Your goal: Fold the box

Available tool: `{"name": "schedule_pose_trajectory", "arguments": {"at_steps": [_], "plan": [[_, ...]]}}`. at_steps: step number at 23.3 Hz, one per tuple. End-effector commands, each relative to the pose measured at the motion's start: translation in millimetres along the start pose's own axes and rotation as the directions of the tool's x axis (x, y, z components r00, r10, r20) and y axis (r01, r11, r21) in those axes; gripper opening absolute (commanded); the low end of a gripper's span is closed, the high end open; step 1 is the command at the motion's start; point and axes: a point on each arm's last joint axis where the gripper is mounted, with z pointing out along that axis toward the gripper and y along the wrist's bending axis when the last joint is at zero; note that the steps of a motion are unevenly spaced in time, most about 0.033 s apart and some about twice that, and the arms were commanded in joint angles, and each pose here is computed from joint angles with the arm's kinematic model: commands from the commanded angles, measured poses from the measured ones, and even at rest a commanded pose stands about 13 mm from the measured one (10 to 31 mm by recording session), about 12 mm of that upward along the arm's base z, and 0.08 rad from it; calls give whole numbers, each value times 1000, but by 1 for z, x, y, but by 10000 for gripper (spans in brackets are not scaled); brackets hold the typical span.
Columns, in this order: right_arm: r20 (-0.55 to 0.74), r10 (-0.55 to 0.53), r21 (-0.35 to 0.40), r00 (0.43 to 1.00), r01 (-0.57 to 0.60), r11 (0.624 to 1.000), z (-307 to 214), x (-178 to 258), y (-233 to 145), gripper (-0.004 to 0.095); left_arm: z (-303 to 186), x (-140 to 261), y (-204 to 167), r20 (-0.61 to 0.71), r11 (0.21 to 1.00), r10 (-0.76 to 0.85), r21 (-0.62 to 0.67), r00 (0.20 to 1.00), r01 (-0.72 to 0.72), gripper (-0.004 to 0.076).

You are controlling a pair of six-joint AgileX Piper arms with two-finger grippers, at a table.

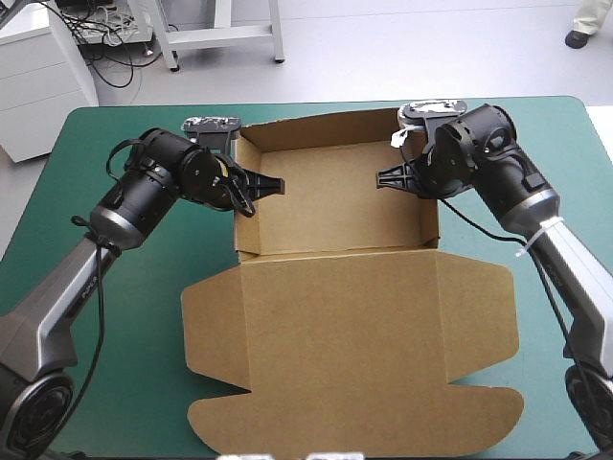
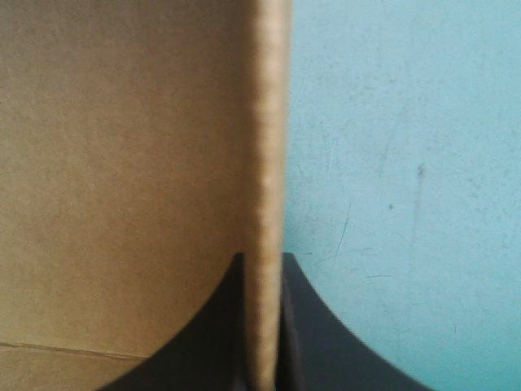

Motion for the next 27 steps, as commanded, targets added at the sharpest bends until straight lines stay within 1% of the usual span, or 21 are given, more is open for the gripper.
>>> {"name": "schedule_pose_trajectory", "arguments": {"at_steps": [1,4,6,7,8,9,11,15,19,21,23,25,27], "plan": [[92,-16,-34,996,20,999,-18,-8,0,-18,-11,-12,-4,41,999,35,-7,999,-35,-32],[37,-29,-15,999,29,999,-4,-8,1,-18,1,-21,-7,13,998,43,-36,999,-43,-32],[-7,-4,-6,1000,4,1000,12,-10,-5,-18,13,-29,-8,-23,997,46,-64,999,-47,-32],[-28,3,-12,1000,-3,1000,19,-11,-10,-18,21,-32,-7,-53,996,41,-81,998,-45,-32],[-54,1,-37,999,-3,999,27,-13,-15,-18,28,-35,-6,-86,994,33,-97,996,-41,-32],[-74,-4,-55,997,0,998,34,-14,-19,-18,37,-38,-5,-105,995,39,-86,994,-48,-32],[-103,1,-48,995,-6,999,47,-16,-27,-18,52,-41,-6,-136,998,19,-64,991,-28,-32],[-175,-30,-41,984,23,999,80,-16,-32,-18,87,-40,-2,-188,990,48,-120,981,-71,-32],[-220,-41,-38,975,33,999,100,-14,-30,-18,100,-39,-2,-213,989,48,-128,976,-77,-32],[-243,-41,-52,969,29,998,111,-13,-28,-18,104,-38,-1,-217,986,54,-141,975,-87,-32],[-243,-50,-65,969,35,997,114,-13,-27,-15,106,-38,-1,-230,983,98,-127,968,-130,-32],[-237,-50,-68,970,35,997,115,-13,-26,5,107,-37,-2,-240,981,132,-108,962,-162,-31],[-236,-50,-68,970,35,997,116,-14,-26,65,107,-37,-2,-244,973,178,-99,953,-207,-22]]}}
